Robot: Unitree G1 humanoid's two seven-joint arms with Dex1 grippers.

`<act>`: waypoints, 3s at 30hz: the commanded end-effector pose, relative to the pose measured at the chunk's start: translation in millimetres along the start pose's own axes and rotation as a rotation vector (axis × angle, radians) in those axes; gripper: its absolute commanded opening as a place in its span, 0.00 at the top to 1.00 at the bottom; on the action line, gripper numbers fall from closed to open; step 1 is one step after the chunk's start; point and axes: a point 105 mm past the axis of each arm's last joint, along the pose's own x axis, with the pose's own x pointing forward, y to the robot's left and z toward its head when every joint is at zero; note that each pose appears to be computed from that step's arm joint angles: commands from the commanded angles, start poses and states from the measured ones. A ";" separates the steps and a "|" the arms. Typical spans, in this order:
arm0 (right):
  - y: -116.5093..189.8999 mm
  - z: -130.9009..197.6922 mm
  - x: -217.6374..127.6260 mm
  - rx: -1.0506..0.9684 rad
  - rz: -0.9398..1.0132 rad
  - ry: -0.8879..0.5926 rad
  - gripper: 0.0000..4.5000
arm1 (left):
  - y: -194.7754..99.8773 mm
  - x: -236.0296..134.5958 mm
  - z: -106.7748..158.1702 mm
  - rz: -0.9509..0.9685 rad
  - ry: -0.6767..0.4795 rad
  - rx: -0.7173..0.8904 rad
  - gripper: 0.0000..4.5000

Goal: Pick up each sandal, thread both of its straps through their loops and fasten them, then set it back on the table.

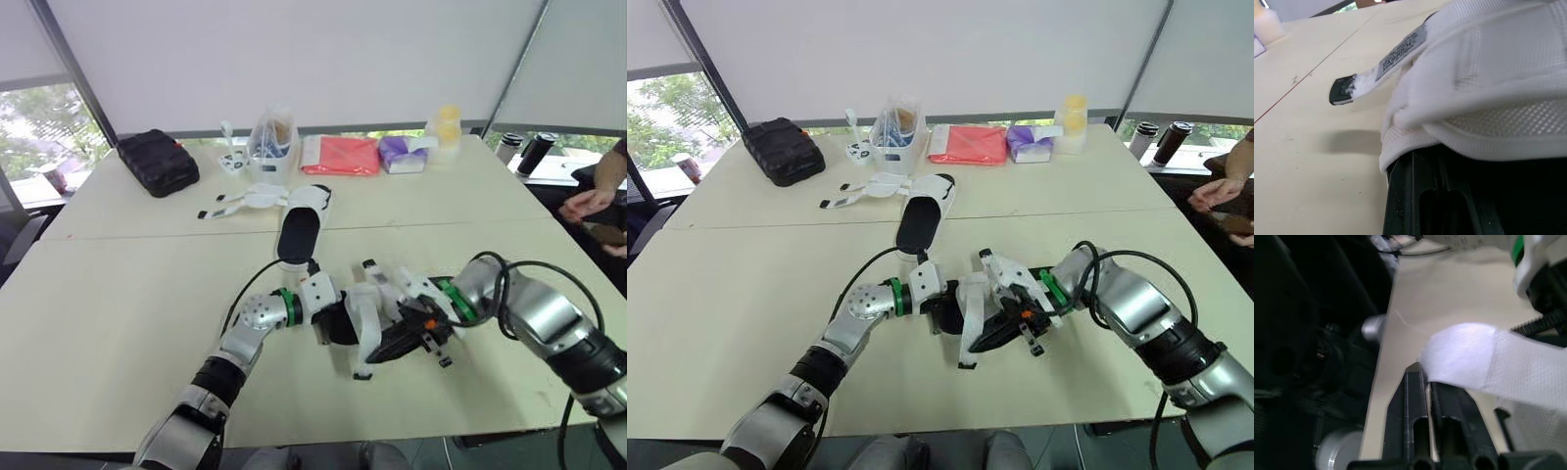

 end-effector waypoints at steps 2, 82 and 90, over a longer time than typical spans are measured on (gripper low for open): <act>-11.5 22.6 -9.3 -0.096 -0.166 -0.025 0.51 | -19.5 -3.4 -36.1 -0.061 0.133 -0.086 1.00; -60.6 20.2 -28.9 0.392 -0.170 -0.262 1.00 | 9.3 -3.9 -41.1 -0.007 0.160 0.125 1.00; -69.5 15.2 -35.2 0.389 -0.168 -0.243 1.00 | 6.6 -3.5 -41.7 -0.006 0.160 0.119 1.00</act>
